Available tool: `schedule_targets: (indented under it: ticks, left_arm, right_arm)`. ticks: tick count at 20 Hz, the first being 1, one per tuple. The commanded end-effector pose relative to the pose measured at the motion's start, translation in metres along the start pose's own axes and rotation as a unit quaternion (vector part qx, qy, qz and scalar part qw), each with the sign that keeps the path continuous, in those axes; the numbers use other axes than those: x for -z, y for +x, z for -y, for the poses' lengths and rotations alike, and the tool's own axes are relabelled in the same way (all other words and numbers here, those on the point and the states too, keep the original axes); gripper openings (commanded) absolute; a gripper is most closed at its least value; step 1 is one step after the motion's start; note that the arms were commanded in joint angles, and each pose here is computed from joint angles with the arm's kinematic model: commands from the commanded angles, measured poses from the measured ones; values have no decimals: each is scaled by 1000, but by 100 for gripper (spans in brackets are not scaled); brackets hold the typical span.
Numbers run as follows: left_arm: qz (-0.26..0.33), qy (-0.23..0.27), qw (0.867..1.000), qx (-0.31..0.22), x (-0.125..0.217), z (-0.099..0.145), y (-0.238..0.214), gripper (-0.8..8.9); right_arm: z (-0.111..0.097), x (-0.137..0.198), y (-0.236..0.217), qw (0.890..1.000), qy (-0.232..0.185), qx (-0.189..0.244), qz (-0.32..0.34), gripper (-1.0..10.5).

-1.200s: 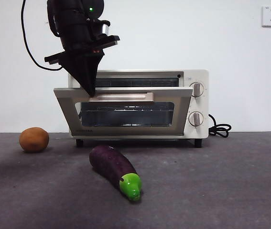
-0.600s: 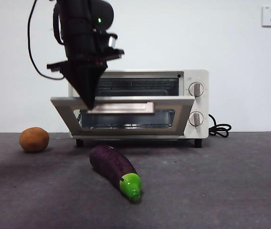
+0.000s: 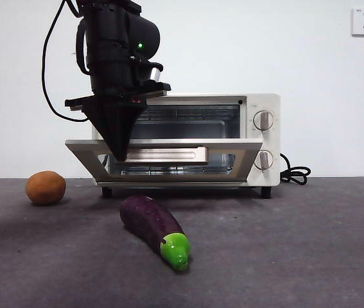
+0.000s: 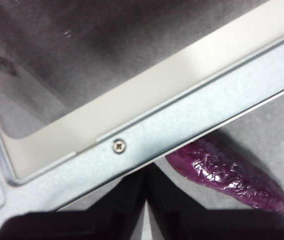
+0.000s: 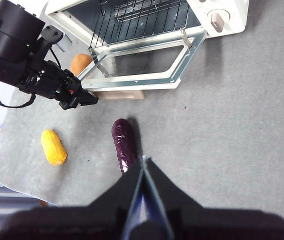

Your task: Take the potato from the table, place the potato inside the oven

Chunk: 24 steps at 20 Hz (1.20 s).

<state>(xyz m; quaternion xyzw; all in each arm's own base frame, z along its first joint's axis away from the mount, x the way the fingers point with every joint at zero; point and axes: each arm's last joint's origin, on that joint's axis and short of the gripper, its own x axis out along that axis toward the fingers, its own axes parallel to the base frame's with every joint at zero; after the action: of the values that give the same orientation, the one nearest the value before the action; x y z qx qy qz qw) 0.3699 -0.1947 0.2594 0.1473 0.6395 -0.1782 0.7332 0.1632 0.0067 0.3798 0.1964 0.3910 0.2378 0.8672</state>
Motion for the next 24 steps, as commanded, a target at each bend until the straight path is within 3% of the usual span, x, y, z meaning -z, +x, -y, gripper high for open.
schedule_targets:
  ticks: [1, 4, 9, 14, 16, 20, 24]
  left_arm:
    - [-5, 7, 1000, -4, -3, -2, 7, -6]
    - [-23, 11, 1000, 0, 1, -2, 7, -6]
    - [-1, 10, 999, 47, 5, 2, -11, -6]
    - [59, 14, 997, 48, 22, 3, -60, -6]
    - [97, 17, 994, 48, 35, 3, -90, -6]
    - [197, 30, 979, 48, 81, 5, -162, -6]
    - [305, 38, 951, 47, 147, 4, -230, -6]
  right_arm:
    - [-1, 1, -1, 1000, -12, 0, -3, -1]
    - [0, 5, -1, 1000, -13, 2, -22, -1]
    - [0, 10, -1, 999, -11, 4, -45, 0]
    - [0, 12, -1, 999, -7, 0, -51, 0]
    - [-2, 12, -2, 998, -8, -29, -52, 1]
    - [-6, 12, -2, 993, -25, -106, -55, 6]
    - [-16, 13, 3, 988, -50, -131, -68, 9]
